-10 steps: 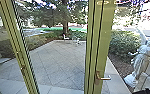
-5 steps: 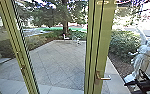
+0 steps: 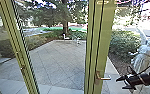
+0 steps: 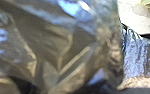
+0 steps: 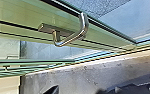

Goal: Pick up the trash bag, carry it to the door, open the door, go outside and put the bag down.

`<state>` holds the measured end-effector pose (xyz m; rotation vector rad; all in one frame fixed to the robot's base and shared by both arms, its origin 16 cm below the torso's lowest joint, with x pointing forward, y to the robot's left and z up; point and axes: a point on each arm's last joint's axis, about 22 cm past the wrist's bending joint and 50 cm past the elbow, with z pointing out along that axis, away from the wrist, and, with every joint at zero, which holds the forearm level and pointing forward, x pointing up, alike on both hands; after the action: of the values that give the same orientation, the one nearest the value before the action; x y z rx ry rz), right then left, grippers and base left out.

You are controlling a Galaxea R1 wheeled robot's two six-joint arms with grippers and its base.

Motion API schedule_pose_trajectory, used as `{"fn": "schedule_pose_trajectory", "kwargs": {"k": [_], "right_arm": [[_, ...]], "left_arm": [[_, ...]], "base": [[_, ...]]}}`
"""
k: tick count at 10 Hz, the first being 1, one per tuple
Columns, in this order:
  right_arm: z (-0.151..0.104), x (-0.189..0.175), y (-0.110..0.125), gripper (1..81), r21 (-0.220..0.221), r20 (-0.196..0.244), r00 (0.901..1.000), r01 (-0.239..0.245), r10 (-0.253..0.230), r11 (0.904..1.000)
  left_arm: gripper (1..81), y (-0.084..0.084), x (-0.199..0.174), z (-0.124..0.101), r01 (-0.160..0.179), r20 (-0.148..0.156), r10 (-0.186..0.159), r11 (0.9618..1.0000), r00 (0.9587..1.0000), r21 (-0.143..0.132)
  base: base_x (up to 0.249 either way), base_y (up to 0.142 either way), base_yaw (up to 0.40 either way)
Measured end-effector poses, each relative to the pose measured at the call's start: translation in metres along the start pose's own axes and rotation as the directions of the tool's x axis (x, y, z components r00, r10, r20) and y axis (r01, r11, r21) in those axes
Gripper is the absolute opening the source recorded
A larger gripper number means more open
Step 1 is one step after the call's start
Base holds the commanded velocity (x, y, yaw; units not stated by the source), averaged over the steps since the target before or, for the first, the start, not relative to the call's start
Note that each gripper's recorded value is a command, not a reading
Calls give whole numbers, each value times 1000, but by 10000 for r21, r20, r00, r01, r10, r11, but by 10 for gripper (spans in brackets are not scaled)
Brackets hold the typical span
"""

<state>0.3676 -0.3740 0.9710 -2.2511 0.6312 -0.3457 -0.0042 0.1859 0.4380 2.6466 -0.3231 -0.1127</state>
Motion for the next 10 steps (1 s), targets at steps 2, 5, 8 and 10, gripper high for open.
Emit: {"fn": "schedule_pose_trajectory", "kwargs": {"k": [2,5,8,10], "right_arm": [[15,15,-2,811,-66,-97,9966,-819,819,9966],[29,39,1,811,-193,-389,9834,-1779,1771,9839],[49,62,-7,811,-211,-621,9721,-2279,2262,9735],[66,78,-18,811,-232,-724,9695,-2363,2341,9714]], "left_arm": [[10,0,0,0,51,-2,-51,10000,10000,-8],[10,0,0,0,62,6,-62,10000,10000,-15],[10,0,0,0,68,16,-68,10000,10000,-12],[10,0,0,0,71,25,-71,10000,10000,-19]], "base": [[0,0,0],[0,0,0],[0,0,0],[0,0,0]]}}
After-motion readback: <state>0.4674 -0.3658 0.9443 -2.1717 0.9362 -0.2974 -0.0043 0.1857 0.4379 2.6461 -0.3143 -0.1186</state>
